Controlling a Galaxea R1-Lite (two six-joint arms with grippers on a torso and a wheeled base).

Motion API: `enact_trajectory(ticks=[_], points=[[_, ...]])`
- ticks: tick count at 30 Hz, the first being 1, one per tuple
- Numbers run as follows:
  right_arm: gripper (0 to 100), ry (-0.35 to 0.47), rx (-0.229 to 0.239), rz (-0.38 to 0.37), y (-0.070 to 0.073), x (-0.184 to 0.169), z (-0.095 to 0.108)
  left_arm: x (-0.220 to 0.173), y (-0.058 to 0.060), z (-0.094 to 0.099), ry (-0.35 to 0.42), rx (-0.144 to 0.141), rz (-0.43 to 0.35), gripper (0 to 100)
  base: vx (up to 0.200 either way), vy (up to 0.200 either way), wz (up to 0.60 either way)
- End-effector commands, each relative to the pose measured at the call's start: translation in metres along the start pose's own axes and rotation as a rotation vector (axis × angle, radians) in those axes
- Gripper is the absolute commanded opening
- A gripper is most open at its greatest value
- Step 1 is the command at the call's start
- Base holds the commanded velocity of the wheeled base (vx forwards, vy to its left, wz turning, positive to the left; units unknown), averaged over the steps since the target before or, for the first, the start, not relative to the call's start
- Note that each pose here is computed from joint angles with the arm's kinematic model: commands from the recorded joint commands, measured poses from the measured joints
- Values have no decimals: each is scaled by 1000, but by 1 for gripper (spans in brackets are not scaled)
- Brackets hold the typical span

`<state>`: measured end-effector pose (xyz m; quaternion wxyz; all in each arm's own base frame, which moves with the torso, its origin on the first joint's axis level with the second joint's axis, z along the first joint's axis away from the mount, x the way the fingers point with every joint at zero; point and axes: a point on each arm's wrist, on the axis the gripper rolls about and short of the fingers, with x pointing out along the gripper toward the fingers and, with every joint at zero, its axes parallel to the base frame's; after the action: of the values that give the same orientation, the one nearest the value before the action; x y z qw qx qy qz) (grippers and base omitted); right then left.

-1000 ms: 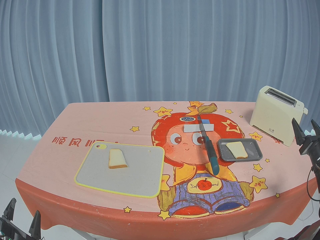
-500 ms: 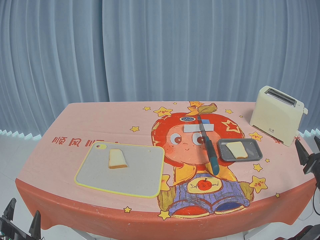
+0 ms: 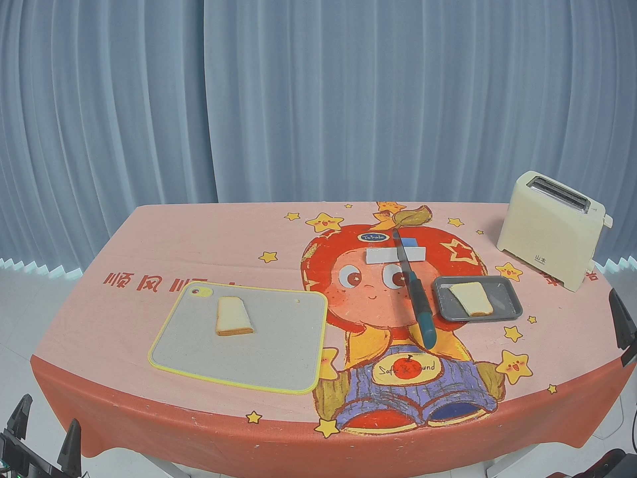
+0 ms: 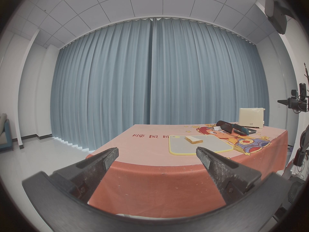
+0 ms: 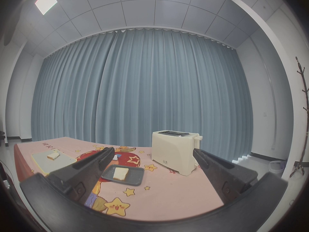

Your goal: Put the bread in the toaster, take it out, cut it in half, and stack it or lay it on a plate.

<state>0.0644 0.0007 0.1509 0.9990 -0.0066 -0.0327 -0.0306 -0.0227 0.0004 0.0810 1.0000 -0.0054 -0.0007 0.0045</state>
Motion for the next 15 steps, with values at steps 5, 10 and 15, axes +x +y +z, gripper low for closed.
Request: enact_trajectory(ticks=[5, 10, 15], points=[[100, -22, 1, 36, -2, -28, -4, 1, 0, -5, 18, -1, 0, 100, 0, 0, 0], [100, -4, 1, 42, -3, -37, -8, 1, 0, -5, 18, 0, 0, 100, 0, 0, 0], [100, 22, -2, 52, -3, -42, -15, 1, 0, -5, 20, 0, 0, 100, 0, 0, 0]])
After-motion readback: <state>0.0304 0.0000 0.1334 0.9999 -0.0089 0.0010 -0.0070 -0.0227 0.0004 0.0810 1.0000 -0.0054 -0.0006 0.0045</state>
